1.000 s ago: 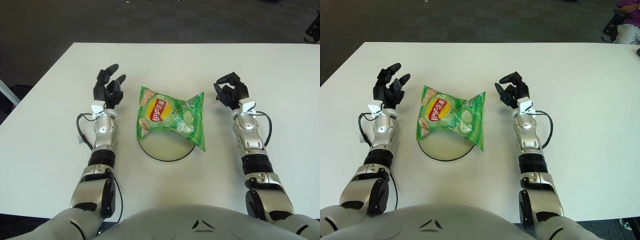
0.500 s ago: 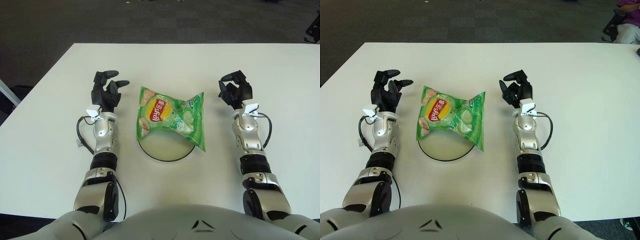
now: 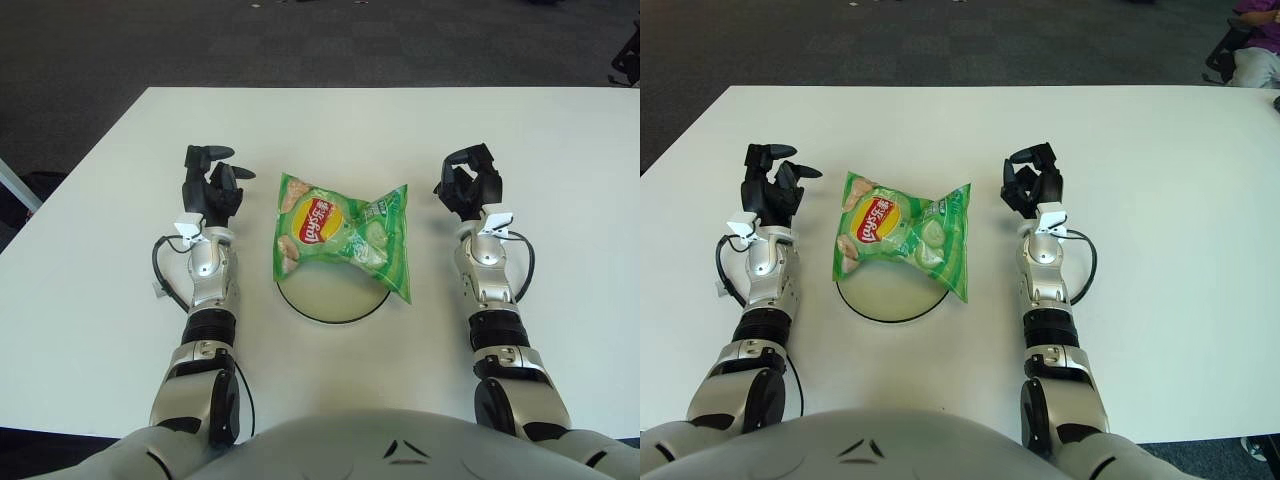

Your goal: Put the snack into the plate.

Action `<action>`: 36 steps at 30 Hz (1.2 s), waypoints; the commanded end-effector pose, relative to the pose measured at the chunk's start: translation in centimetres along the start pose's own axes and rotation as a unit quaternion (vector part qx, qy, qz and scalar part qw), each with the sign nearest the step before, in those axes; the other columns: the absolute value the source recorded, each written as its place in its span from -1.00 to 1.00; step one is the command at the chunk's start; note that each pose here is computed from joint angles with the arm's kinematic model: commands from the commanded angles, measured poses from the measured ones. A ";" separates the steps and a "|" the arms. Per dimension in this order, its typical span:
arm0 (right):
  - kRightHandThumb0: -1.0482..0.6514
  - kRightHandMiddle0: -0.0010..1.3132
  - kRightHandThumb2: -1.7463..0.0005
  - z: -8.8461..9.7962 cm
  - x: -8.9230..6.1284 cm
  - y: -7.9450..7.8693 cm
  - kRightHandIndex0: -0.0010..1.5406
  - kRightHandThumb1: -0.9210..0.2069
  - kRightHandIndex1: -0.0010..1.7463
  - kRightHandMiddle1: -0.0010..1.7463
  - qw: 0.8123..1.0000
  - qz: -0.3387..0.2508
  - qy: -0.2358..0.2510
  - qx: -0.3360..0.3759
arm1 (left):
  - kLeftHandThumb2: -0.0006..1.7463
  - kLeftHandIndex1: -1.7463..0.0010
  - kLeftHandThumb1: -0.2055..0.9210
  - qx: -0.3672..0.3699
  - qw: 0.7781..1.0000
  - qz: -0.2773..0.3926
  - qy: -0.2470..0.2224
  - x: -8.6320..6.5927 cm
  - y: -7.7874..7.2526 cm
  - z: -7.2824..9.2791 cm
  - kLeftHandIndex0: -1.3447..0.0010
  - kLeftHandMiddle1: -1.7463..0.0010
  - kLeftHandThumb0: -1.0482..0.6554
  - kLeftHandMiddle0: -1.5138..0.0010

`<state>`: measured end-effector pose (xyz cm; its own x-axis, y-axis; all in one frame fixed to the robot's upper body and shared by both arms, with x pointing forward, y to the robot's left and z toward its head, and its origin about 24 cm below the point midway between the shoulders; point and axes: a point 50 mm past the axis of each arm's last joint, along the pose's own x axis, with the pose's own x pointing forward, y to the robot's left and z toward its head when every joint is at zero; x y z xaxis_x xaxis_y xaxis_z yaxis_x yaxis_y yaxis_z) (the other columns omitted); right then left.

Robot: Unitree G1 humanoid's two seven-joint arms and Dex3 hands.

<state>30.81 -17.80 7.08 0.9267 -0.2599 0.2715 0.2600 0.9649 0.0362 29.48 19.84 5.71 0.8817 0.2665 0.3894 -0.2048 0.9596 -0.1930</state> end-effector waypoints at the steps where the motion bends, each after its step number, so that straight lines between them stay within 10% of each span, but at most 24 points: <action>1: -0.20 -0.52 0.14 -0.3 0.2 0.0 -0.02 -0.68 1.00 1.00 1.000 -0.001 0.010 0.001 | -0.47 -0.94 1.00 0.006 0.999 0.007 0.042 -1.8 0.5 -1.4 0.61 -0.94 -0.18 0.12; 36: -0.21 -0.50 0.11 -0.8 1.0 -0.3 0.04 -0.65 1.00 0.99 1.000 0.006 0.024 -0.015 | -0.48 -0.93 1.00 0.011 0.999 -0.017 0.036 -1.0 -0.6 -1.0 0.60 -1.00 -0.18 0.04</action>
<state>31.56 -18.14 6.11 0.9437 -0.2475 0.2195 0.2543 0.9671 -0.0028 29.47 19.21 5.65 0.9000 0.2197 0.3764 -0.1722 0.9726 -0.1560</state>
